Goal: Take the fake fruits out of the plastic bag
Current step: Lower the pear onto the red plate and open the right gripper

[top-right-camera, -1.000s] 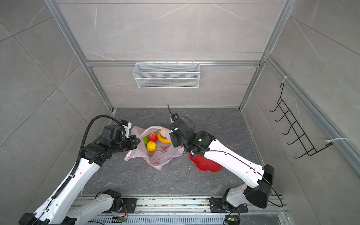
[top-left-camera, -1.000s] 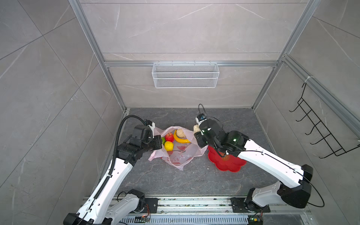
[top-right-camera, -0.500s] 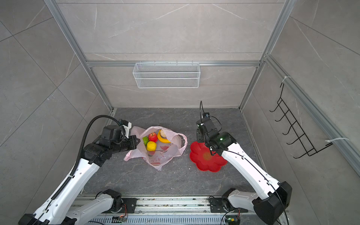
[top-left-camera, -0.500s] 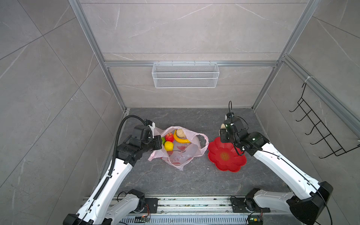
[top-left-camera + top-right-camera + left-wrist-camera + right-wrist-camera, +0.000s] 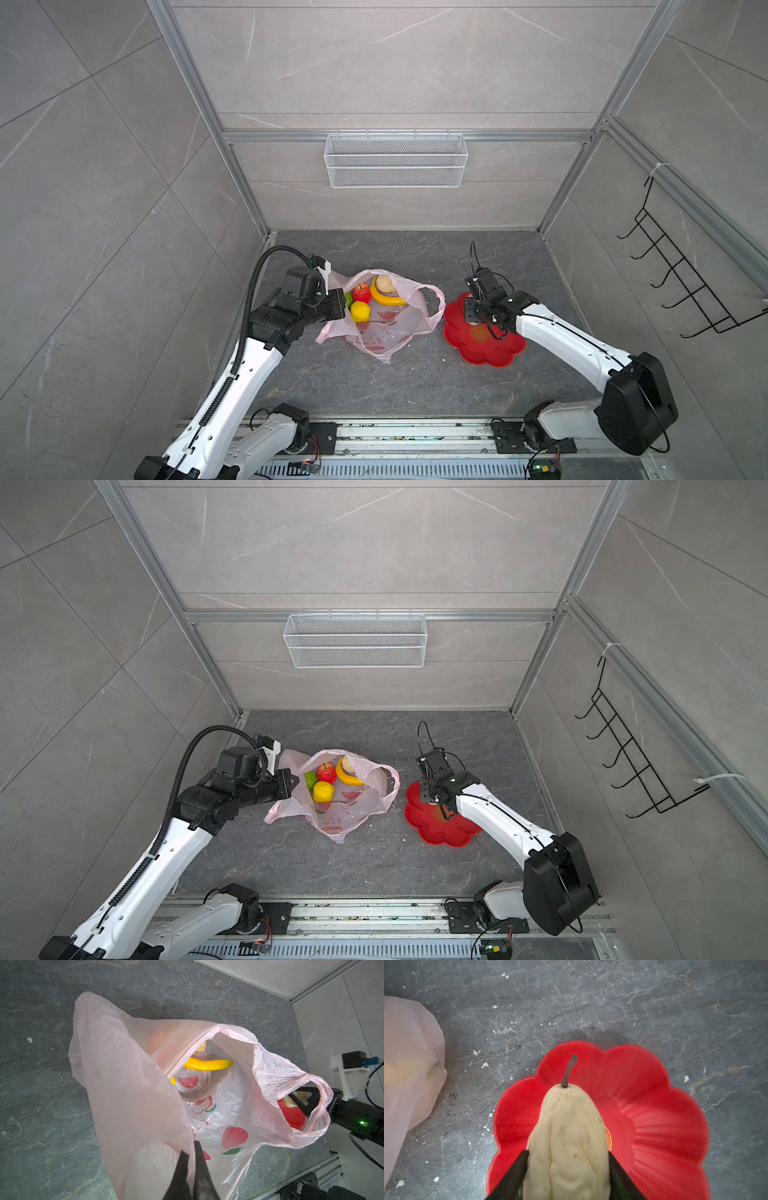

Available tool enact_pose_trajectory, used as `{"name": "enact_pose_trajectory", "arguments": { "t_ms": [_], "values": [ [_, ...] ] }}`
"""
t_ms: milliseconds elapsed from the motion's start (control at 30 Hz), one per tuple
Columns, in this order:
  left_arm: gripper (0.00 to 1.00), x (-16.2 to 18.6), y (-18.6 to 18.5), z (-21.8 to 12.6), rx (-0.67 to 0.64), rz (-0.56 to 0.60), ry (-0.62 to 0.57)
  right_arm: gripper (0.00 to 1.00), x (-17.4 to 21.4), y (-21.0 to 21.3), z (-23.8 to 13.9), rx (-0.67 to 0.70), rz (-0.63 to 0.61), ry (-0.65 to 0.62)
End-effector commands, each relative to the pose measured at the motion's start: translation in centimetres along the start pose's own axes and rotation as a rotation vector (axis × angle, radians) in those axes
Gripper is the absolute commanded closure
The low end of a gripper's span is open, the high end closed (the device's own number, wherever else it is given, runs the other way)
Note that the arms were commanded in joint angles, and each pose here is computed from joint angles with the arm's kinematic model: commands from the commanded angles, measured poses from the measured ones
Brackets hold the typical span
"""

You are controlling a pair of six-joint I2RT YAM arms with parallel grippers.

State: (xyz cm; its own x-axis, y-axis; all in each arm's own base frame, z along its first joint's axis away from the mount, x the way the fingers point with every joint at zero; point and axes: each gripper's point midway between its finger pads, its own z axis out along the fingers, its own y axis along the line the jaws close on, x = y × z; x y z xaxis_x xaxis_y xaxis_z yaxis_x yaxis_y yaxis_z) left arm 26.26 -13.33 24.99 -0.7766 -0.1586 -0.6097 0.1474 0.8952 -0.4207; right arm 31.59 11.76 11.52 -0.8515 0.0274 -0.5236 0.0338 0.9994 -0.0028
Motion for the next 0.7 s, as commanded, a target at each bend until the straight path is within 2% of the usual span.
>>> {"name": "enact_pose_trajectory", "arguments": {
  "t_ms": [0, 667],
  "values": [
    [0.95, -0.4, -0.1, -0.6, 0.003, 0.026, -0.022, 0.73, 0.1, 0.5, 1.1, -0.016, 0.035, 0.004],
    [0.95, -0.3, -0.2, -0.9, 0.008, 0.02, -0.02, 0.7, 4.3, 0.0, 5.2, 0.017, 0.07, 0.11]
  ]
}}
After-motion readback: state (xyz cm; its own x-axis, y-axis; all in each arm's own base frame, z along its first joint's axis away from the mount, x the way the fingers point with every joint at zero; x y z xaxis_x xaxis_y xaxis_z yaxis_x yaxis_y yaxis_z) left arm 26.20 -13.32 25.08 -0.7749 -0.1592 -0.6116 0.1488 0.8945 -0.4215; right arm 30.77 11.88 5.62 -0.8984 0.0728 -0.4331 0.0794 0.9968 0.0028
